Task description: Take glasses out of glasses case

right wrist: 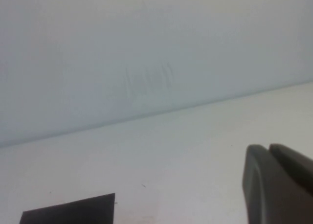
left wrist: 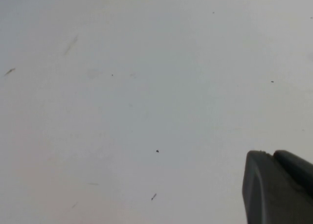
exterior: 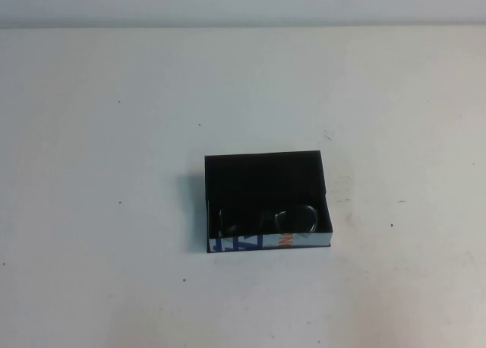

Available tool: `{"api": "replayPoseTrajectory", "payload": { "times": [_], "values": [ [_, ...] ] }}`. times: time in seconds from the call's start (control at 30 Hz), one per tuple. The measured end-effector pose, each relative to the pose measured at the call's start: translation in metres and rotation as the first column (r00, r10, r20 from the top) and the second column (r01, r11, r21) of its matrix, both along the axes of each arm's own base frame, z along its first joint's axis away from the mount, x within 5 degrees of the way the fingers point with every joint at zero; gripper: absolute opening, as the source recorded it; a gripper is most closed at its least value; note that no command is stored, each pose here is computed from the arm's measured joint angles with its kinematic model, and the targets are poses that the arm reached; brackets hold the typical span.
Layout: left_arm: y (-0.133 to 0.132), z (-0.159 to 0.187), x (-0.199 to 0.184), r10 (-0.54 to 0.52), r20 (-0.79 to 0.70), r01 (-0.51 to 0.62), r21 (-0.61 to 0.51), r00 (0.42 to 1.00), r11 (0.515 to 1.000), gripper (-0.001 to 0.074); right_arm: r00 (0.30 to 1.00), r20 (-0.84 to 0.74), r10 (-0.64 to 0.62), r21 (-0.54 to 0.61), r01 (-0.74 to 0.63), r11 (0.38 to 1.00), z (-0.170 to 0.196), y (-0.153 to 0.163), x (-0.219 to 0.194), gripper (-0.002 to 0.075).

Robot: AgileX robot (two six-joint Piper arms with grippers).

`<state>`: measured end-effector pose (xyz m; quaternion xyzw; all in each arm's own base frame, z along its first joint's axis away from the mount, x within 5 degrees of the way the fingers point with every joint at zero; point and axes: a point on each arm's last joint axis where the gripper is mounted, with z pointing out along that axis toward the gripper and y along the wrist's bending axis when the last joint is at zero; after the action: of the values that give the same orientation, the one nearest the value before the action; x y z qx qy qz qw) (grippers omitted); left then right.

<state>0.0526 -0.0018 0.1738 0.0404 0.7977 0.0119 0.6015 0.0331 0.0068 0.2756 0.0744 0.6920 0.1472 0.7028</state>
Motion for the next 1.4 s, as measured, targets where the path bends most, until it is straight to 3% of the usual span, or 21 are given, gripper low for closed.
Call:
{"api": "replayPoseTrajectory", "payload": {
  "times": [0.07, 0.23, 0.37, 0.47, 0.57, 0.67, 0.77, 1.0, 1.1, 1.27, 1.4],
  "values": [
    [0.0, 0.0, 0.0, 0.0, 0.0, 0.0, 0.0, 1.0, 1.0, -0.0005, 1.0, -0.028, 0.008, -0.016, -0.008, 1.0, 0.016, 0.001, -0.004, -0.0017],
    [0.0, 0.0, 0.0, 0.0, 0.0, 0.0, 0.0, 1.0, 1.0, -0.0005, 0.989, -0.145, -0.003, -0.191, -0.025, 0.981, 0.031, 0.001, 0.028, -0.0017],
    [0.0, 0.0, 0.0, 0.0, 0.0, 0.0, 0.0, 1.0, 1.0, -0.0005, 0.952, -0.302, 0.057, -0.39, -0.177, 0.904, 0.057, 0.008, 0.067, -0.0017],
    [0.0, 0.0, 0.0, 0.0, 0.0, 0.0, 0.0, 1.0, 1.0, -0.0005, 0.836, -0.519, 0.181, -0.484, -0.462, 0.743, 0.077, 0.025, 0.109, -0.0017],
    [0.0, 0.0, 0.0, 0.0, 0.0, 0.0, 0.0, 1.0, 1.0, -0.0005, 0.651, -0.712, 0.264, -0.449, -0.711, 0.542, 0.085, 0.051, 0.157, -0.0017],
    [0.0, 0.0, 0.0, 0.0, 0.0, 0.0, 0.0, 1.0, 1.0, -0.0005, 0.48, -0.839, 0.257, -0.386, -0.857, 0.341, 0.078, 0.086, 0.199, -0.0017],
    [0.0, 0.0, 0.0, 0.0, 0.0, 0.0, 0.0, 1.0, 1.0, -0.0005, 0.366, -0.905, 0.215, -0.333, -0.926, 0.176, 0.067, 0.122, 0.236, -0.0017],
    [0.0, 0.0, 0.0, 0.0, 0.0, 0.0, 0.0, 1.0, 1.0, -0.0005, 0.275, -0.932, 0.236, -0.297, -0.953, -0.061, 0.028, 0.197, 0.298, 0.0015],
    [0.0, 0.0, 0.0, 0.0, 0.0, 0.0, 0.0, 1.0, 1.0, -0.0005, 0.227, -0.94, 0.254, -0.269, -0.952, -0.145, 0.006, 0.22, 0.309, 0.0104],
    [0.0, 0.0, 0.0, 0.0, 0.0, 0.0, 0.0, 1.0, 1.0, -0.0005, 0.144, -0.959, 0.245, -0.209, -0.942, -0.263, -0.03, 0.248, 0.311, 0.0333],
    [0.0, 0.0, 0.0, 0.0, 0.0, 0.0, 0.0, 1.0, 1.0, -0.0005, 0.108, -0.967, 0.23, -0.176, -0.938, -0.299, -0.046, 0.26, 0.307, 0.0357]
  ]
}}
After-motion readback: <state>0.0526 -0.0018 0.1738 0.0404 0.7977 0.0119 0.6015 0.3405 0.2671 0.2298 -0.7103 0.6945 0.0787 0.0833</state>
